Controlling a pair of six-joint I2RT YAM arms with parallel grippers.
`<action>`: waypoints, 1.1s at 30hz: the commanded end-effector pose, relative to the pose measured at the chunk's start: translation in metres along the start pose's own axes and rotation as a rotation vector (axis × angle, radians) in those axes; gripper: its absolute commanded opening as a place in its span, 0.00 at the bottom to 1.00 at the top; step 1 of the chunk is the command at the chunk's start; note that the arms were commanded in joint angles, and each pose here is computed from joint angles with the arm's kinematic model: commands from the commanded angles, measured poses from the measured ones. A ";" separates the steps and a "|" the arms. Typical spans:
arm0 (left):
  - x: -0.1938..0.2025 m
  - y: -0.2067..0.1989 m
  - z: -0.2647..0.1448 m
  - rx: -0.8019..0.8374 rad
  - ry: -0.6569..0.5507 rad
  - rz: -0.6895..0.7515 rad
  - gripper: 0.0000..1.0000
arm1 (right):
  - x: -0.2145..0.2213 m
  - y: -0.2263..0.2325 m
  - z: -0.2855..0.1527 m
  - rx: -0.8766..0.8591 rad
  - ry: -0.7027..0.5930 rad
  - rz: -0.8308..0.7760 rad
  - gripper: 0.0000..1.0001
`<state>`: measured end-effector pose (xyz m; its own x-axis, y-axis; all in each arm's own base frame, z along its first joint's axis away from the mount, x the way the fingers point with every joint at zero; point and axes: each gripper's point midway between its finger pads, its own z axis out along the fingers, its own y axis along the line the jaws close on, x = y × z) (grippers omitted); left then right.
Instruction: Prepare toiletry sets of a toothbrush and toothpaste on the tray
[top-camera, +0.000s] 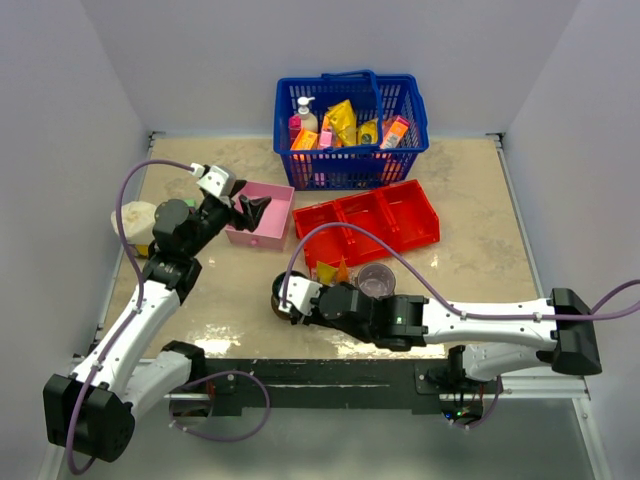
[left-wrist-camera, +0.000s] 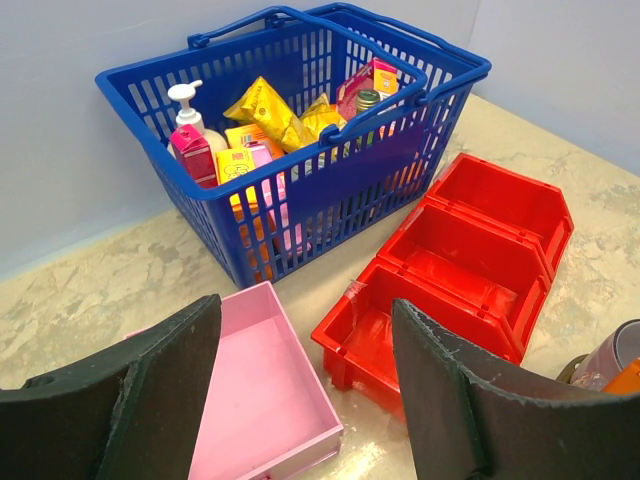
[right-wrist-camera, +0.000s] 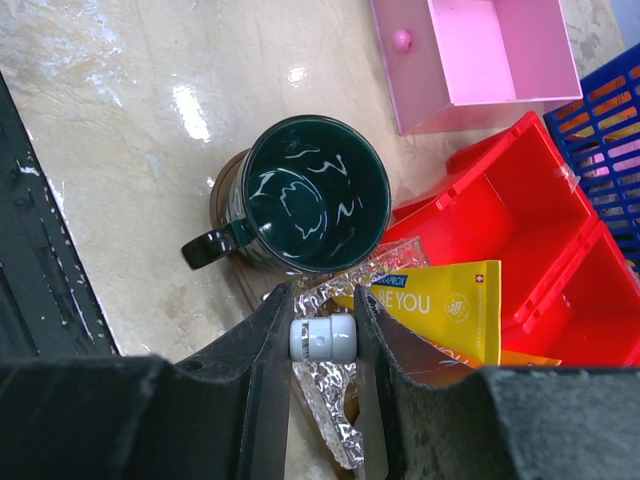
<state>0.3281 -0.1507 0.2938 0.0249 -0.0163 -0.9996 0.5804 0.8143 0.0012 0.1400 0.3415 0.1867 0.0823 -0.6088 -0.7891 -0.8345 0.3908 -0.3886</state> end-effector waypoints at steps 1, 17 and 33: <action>-0.016 0.002 0.001 0.005 -0.045 0.044 0.73 | -0.002 0.001 -0.001 0.025 -0.014 0.028 0.14; -0.014 0.002 0.002 0.005 -0.037 0.035 0.73 | 0.000 0.007 -0.003 0.010 -0.004 0.019 0.46; -0.013 0.002 0.003 0.005 -0.032 0.028 0.74 | -0.006 0.006 -0.011 -0.009 -0.036 0.043 0.64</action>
<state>0.3300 -0.1512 0.2901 0.0136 -0.0137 -0.9998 0.5804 0.8143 -0.0032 0.1309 0.3403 0.1807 0.0676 -0.6142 -0.7863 -0.8412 0.3886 -0.3759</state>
